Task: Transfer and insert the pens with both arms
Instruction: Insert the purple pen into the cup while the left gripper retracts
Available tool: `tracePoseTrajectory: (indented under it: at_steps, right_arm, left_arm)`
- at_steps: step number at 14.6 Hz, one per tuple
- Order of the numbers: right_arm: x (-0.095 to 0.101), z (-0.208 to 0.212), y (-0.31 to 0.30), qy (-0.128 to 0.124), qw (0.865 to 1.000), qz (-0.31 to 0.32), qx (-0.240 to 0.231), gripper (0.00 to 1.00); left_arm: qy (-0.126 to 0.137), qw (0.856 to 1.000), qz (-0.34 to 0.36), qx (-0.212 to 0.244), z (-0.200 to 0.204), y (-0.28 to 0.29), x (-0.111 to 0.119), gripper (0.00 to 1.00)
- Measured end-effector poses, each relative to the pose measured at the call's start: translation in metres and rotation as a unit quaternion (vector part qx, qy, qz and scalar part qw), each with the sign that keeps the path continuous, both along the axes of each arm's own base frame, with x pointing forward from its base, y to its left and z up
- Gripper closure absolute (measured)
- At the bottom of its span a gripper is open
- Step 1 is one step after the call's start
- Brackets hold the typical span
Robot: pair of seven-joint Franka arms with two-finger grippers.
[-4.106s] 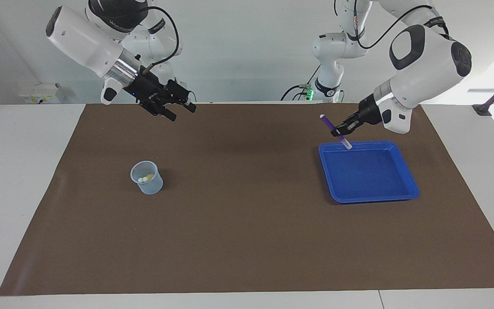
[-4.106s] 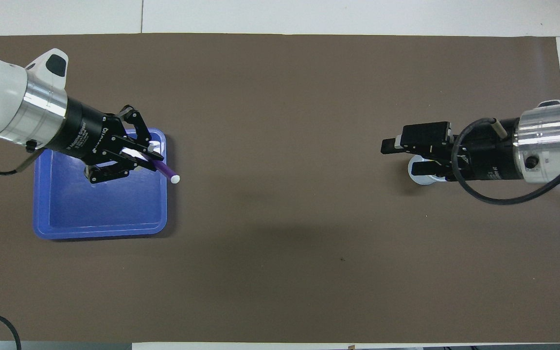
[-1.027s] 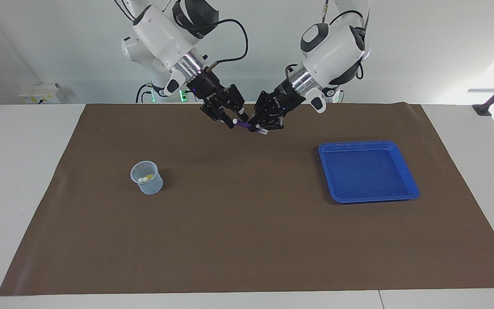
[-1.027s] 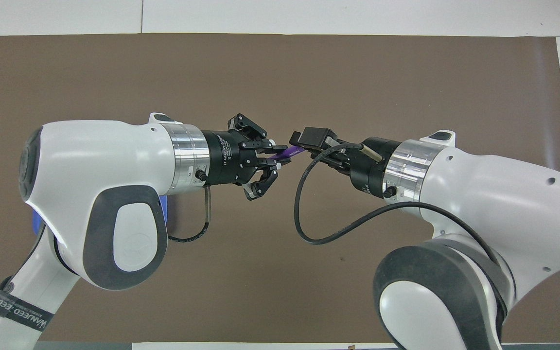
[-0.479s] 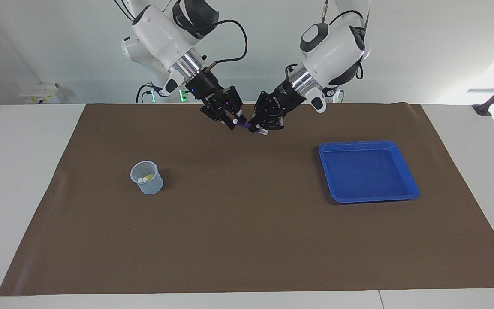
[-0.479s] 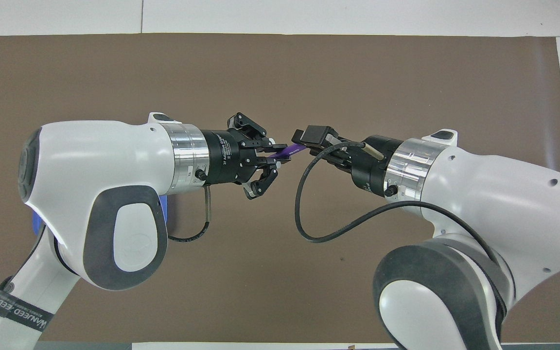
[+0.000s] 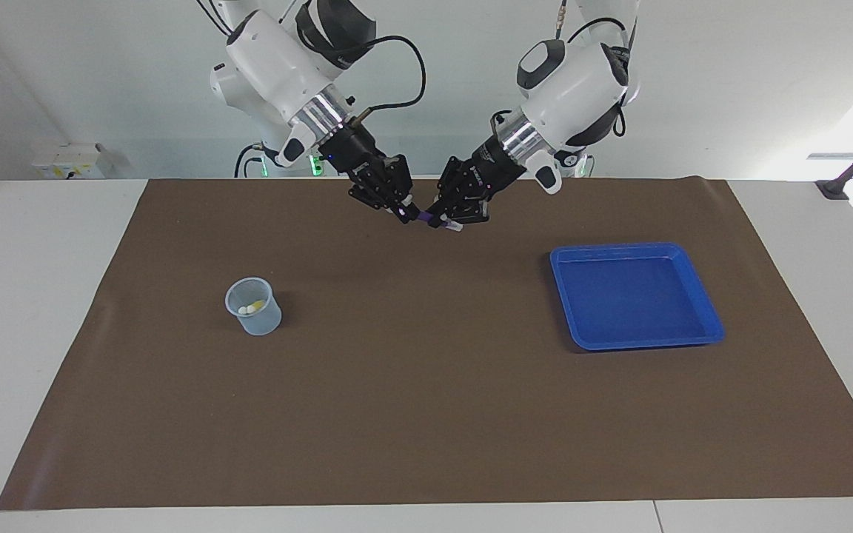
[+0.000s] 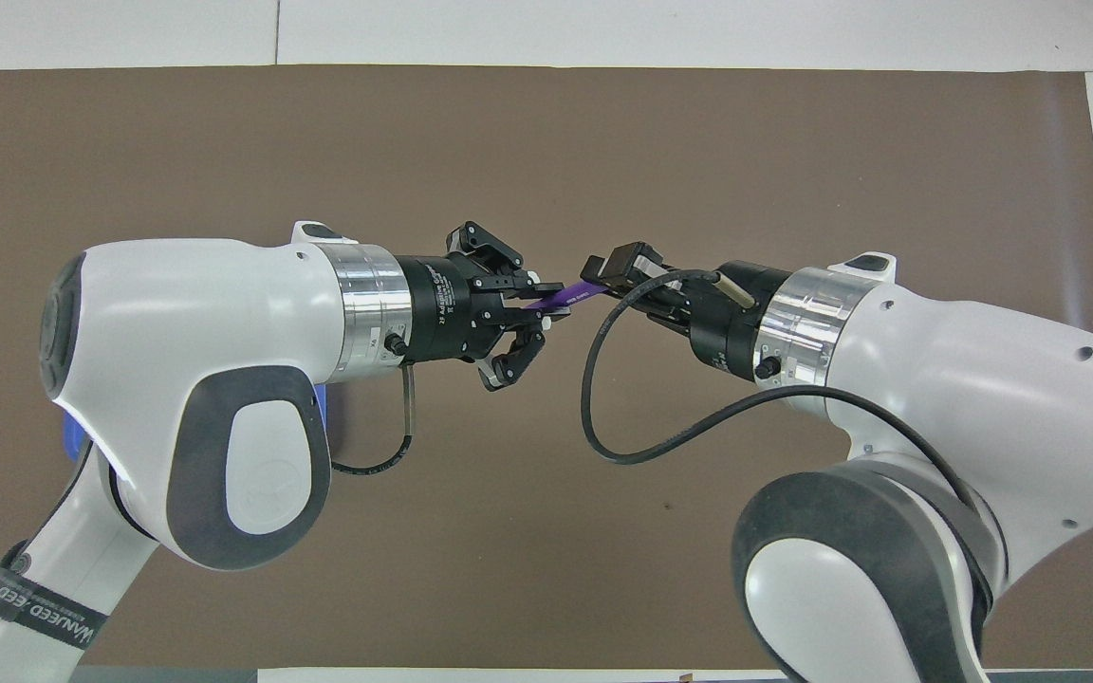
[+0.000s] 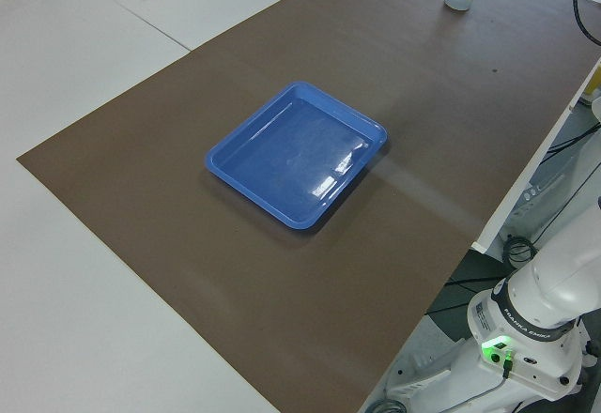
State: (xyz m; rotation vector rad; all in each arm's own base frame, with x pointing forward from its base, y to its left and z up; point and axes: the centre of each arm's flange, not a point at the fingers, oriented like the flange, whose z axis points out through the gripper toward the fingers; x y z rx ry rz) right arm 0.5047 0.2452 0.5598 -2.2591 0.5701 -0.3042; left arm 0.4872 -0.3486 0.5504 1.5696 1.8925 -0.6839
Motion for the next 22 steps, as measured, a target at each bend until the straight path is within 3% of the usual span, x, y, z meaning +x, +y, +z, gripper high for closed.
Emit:
tracePoseTrajectory:
  at_steps: [1,2,6,9,11,15,17,19,22]
  right_arm:
    - [0.0,0.0,0.0,0.0,1.0,-0.001,0.001,0.82]
    - [0.001,0.0,-0.001,0.001,1.0,-0.002,0.002,0.82]
    - [0.003,-0.008,-0.014,-0.003,0.998,0.053,-0.024,0.82]
    - [0.009,-0.015,-0.043,-0.02,0.988,0.133,-0.079,0.82]
    - [0.014,-0.005,-0.064,-0.032,0.97,0.181,-0.157,0.82]
    - [0.028,0.025,-0.114,-0.063,0.91,0.267,-0.311,0.82]
    - [0.038,0.021,-0.149,-0.071,0.893,0.288,-0.339,0.82]
    - [0.047,0.009,-0.183,-0.079,0.873,0.319,-0.36,0.82]
    - [0.06,-0.035,-0.204,-0.076,0.847,0.361,-0.382,0.82]
  left_arm:
    - [-0.001,1.0,0.0,0.0,0.0,0.0,0.0,0.83]
    - [-0.003,1.0,0.001,-0.001,0.001,0.0,0.0,0.76]
    - [-0.018,1.0,-0.011,0.001,0.001,0.0,0.0,0.34]
    - [-0.065,0.996,-0.064,0.018,-0.005,0.01,0.005,0.01]
    - [-0.095,0.986,-0.121,0.058,-0.013,0.035,0.016,0.0]
    - [-0.115,0.971,-0.184,0.102,-0.02,0.107,0.04,0.0]
    - [-0.119,0.961,-0.213,0.132,-0.024,0.142,0.048,0.0]
    - [-0.125,0.942,-0.268,0.162,-0.026,0.167,0.048,0.0]
    - [-0.147,0.908,-0.355,0.166,-0.027,0.209,0.049,0.0]
